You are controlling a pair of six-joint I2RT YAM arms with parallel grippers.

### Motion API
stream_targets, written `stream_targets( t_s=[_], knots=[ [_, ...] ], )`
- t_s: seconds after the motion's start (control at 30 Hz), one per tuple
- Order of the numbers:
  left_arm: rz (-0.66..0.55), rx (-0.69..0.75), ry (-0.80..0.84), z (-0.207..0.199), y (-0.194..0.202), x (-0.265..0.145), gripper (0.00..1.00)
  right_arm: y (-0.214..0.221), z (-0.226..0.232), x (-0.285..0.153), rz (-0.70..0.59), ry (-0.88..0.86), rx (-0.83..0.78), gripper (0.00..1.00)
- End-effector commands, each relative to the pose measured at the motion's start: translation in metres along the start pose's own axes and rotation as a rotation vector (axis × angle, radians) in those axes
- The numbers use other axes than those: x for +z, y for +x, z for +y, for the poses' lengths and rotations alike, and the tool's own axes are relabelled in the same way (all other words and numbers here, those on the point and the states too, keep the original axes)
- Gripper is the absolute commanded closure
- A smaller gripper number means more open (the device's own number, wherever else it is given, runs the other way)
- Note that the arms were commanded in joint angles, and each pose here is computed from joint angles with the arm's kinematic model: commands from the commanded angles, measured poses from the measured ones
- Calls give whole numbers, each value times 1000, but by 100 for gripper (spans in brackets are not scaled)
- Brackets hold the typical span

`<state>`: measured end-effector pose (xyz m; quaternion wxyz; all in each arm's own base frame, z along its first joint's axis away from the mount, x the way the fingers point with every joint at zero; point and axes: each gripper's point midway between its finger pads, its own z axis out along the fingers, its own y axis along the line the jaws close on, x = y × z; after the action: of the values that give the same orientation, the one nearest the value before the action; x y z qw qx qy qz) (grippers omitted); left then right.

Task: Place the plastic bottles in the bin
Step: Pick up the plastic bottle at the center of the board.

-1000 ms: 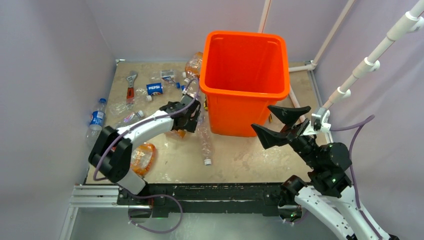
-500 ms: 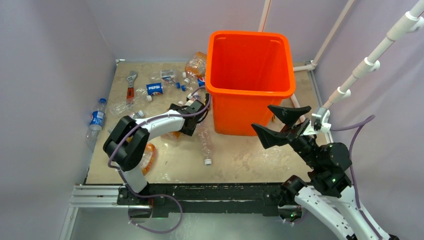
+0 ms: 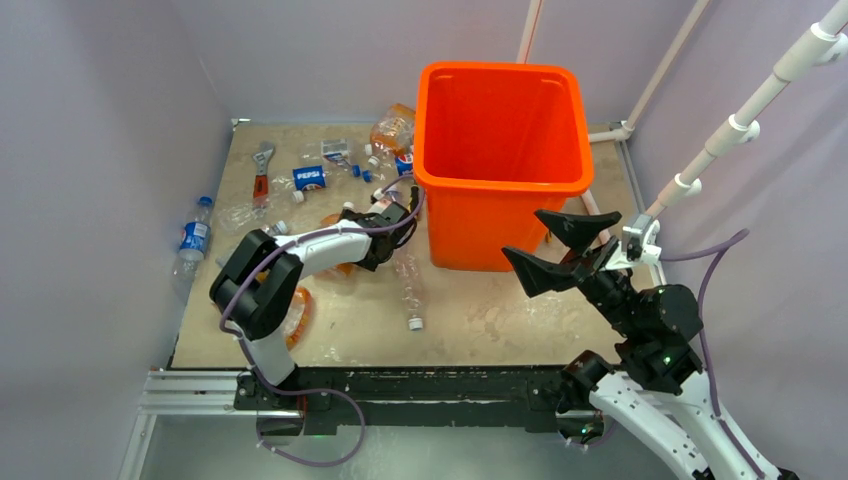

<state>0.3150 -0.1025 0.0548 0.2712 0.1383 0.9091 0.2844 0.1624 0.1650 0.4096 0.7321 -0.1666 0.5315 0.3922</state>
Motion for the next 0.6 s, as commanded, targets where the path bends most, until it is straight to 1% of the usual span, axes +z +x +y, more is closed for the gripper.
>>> stream_targets(
  t_s=[0.0, 0.17, 0.37, 0.43, 0.57],
  knots=[
    [-33, -30, -4, 13, -6, -15, 32, -10, 3, 6, -26, -12, 7, 2],
    [-92, -86, -7, 36, -19, -37, 51, -10, 4, 10, -21, -20, 14, 2],
    [-153, -150, 5, 57, -27, -59, 70, -10, 6, 16, -17, -29, 24, 2],
    [-164, -163, 9, 61, -28, -63, 74, -12, 6, 17, -19, -30, 22, 2],
    [-202, -218, 11, 76, -34, -79, 77, -18, 9, 19, -28, -39, 19, 2]
  ],
)
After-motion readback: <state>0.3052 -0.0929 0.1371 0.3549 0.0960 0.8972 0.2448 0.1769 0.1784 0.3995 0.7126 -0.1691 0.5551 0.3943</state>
